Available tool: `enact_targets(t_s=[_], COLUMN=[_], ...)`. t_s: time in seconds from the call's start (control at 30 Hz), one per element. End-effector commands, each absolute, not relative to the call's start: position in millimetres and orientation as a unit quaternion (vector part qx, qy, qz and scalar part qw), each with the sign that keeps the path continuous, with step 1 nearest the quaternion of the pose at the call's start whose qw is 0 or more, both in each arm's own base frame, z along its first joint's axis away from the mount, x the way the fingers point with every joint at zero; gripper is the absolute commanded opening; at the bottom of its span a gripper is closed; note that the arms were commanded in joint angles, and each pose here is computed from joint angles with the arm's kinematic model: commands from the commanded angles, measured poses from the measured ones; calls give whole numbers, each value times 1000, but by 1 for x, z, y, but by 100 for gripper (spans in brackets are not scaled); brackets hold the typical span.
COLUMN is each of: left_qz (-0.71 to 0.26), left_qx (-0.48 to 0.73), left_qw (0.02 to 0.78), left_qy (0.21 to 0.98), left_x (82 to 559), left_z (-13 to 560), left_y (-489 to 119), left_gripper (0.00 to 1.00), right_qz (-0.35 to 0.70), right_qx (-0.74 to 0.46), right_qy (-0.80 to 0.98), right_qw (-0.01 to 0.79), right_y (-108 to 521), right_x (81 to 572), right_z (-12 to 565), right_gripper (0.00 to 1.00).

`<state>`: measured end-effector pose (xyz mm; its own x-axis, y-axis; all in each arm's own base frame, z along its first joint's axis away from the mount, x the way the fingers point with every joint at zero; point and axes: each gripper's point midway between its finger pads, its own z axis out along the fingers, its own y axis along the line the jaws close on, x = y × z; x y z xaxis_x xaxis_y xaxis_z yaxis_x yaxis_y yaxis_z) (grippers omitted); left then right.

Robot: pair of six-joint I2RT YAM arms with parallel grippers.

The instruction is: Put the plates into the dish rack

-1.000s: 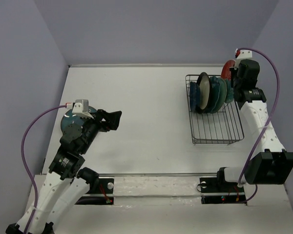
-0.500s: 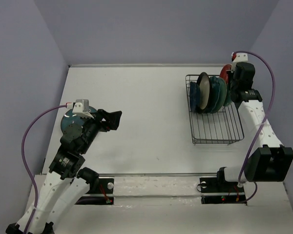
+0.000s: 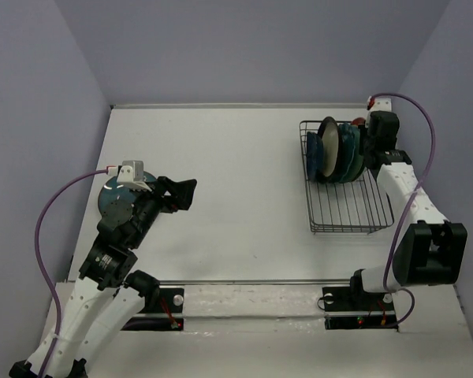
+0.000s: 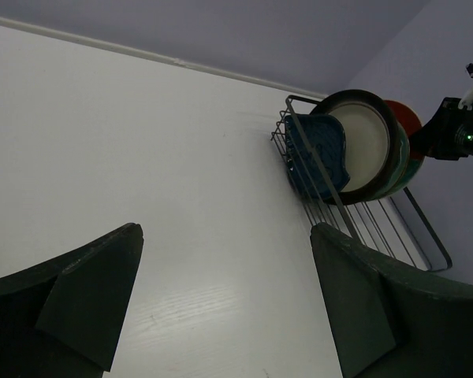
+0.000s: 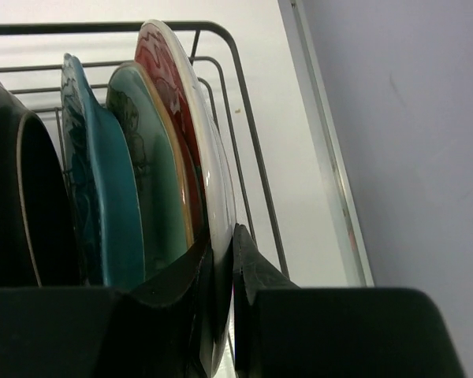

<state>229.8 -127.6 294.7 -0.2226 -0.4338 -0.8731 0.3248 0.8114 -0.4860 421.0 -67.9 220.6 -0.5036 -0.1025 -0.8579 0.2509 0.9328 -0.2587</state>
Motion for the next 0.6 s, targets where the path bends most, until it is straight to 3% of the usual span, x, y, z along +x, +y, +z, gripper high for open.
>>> enact_targets(t_s=[0.0,0.23,0.47,0.57], left_qz=[-302,-293,-271,-254], left_qx=[-35,-45,-65,-83], left_qw=[632,629,636,645], left_qy=[713,719,720,716], left_x=[233,237,243,246], left_z=[300,297,294,296], left_y=[-128,-125,-116,-106], left_gripper=[98,98,98,98], right_qz=[-153,-131,-66,29], right_qx=[106,152,187,170], right_qy=[784,772,754,747], right_qw=[592,603,626,642], right_y=[-68,-68,-53,-12], right_x=[444,436,418,408], right_z=[271,299,341,358], right_gripper=[16,58,70,72])
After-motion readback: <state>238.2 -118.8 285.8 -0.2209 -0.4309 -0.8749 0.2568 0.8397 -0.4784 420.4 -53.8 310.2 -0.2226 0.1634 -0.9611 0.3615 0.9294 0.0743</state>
